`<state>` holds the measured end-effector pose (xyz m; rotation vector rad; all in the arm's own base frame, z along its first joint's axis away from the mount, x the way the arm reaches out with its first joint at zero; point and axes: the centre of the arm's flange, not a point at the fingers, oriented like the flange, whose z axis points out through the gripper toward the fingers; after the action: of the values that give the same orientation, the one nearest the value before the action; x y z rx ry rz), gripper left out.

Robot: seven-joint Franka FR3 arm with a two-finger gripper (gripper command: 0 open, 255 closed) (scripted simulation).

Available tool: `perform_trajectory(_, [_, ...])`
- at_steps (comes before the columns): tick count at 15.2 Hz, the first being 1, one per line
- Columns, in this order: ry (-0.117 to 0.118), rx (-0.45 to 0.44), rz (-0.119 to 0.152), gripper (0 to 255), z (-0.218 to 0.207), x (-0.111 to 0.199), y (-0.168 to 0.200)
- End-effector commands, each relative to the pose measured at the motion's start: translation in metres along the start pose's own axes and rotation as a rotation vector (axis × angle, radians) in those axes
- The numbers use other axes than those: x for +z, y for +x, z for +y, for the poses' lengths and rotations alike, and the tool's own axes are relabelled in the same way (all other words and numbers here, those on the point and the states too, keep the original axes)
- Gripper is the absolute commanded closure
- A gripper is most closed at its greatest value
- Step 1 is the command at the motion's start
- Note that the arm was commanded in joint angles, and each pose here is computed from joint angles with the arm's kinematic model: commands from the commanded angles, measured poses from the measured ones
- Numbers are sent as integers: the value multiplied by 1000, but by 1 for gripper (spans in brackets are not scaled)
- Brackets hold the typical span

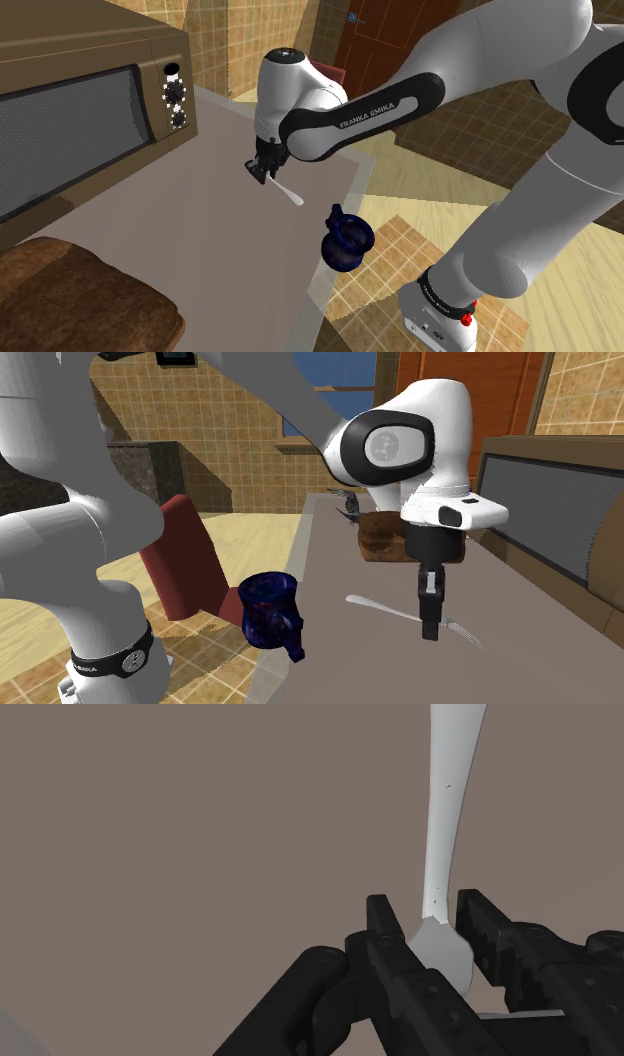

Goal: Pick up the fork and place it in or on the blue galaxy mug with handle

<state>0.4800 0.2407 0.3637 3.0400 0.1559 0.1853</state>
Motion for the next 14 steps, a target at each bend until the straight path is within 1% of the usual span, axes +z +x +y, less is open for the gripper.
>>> perform_trajectory(1, [0,0,0,255,1,-10,1])
perform_trajectory(14, [0,0,0,255,8,-78,9])
